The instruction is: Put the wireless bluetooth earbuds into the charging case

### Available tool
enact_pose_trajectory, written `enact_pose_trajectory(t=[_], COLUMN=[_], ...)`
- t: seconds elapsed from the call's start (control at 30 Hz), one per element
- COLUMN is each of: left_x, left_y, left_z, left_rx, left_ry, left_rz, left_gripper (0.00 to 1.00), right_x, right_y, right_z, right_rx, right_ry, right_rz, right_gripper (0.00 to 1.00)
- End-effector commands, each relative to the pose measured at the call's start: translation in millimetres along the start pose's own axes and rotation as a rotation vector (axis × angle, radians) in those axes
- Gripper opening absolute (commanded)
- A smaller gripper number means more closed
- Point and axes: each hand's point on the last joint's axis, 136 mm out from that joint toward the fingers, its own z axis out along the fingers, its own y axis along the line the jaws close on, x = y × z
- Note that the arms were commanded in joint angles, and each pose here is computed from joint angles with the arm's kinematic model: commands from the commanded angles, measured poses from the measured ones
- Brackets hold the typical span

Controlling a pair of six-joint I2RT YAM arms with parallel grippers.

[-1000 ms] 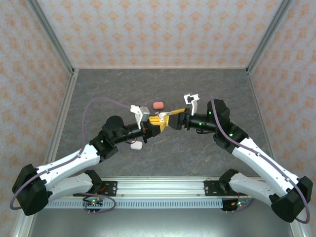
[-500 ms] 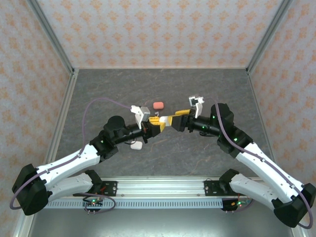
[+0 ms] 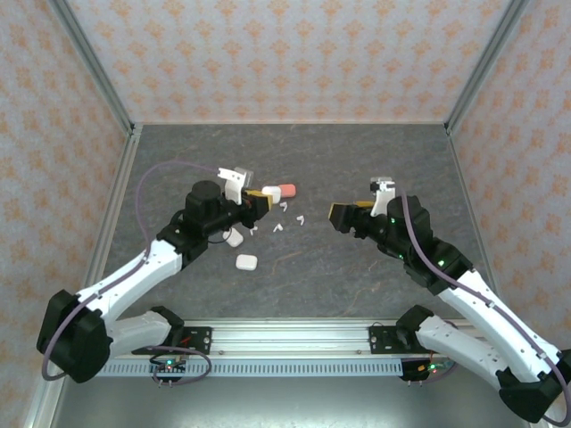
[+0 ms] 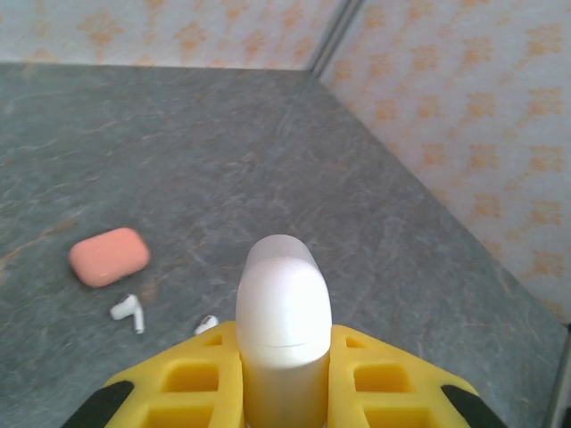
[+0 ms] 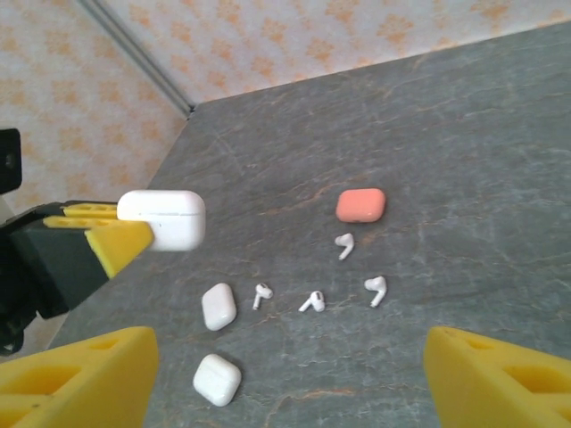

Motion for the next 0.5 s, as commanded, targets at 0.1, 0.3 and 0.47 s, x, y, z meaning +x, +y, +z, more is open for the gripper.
enact_pose_trajectory(t=[0.1,0.3,0.47], left_x=[-15,-3,14], left_y=[41,90,119], left_z=[21,57,84], left_rx=[-0.05,-0.1,-0.142], left_ry=[0.072,0.186,0.268], left_rz=[-0.082,-0.172,-0.204], left_gripper=[0.0,0.0,0.0], right_x=[8,8,8], right_y=[-20,-20,-26], right_z=[-1,1,0], right_rx=[0.092,0.077,0.086], right_ry=[-0.003,-0.032,-0.063], right_rz=[0.037,0.08,0.109], right_gripper=[0.83,0.98,0.99])
